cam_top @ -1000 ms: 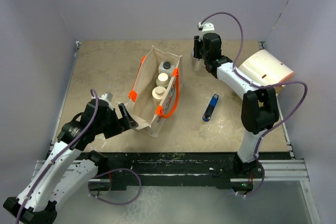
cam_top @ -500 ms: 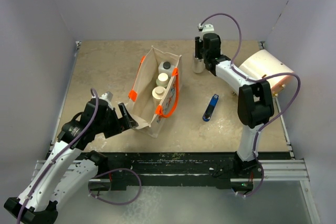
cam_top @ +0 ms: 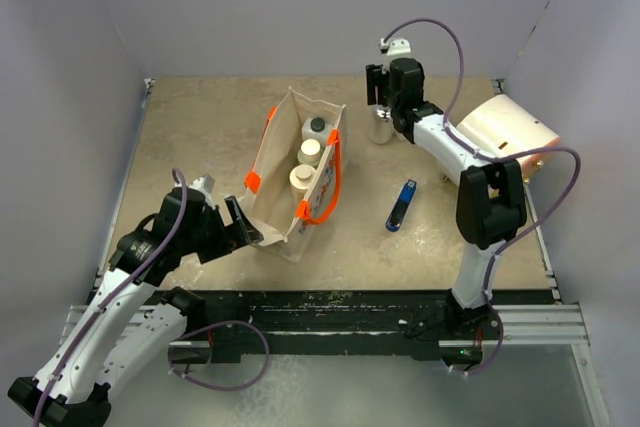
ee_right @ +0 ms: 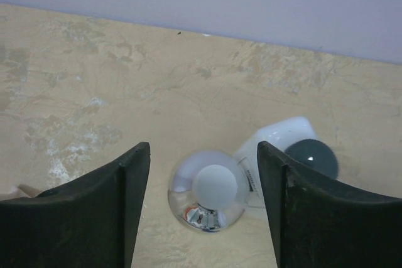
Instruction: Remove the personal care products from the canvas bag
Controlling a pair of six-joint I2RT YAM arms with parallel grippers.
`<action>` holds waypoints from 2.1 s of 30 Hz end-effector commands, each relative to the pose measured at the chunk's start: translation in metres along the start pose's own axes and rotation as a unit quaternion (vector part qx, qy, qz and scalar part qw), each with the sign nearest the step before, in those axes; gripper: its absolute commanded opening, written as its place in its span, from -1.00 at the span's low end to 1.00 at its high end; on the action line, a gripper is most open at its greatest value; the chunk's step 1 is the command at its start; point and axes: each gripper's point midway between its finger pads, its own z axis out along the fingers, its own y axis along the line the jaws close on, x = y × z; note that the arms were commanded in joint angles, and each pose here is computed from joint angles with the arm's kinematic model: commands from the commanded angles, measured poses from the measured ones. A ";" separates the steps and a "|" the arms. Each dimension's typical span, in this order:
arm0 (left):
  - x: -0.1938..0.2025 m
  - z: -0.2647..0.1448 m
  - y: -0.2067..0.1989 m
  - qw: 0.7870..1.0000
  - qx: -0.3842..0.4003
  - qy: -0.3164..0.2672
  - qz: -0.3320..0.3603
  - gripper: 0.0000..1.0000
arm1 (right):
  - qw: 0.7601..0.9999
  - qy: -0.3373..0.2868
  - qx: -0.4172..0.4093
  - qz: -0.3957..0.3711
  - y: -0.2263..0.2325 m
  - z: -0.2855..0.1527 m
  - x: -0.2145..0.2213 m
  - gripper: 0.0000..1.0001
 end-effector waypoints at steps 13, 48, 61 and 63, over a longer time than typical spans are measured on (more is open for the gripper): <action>0.010 0.010 -0.016 0.996 0.041 0.059 0.042 0.88 | 0.974 0.046 -0.180 0.131 0.051 -0.174 0.039 0.44; 0.024 0.024 -0.026 0.991 0.088 0.097 0.031 0.89 | 0.959 0.202 -0.198 0.017 0.191 -0.241 0.125 0.20; 0.025 0.024 -0.026 0.991 0.089 0.098 0.032 0.89 | 0.958 0.123 -0.257 -0.008 0.228 -0.234 0.035 0.38; 0.025 0.023 -0.026 0.991 0.090 0.097 0.032 0.89 | 0.958 0.119 -0.260 -0.006 0.232 -0.232 0.034 0.45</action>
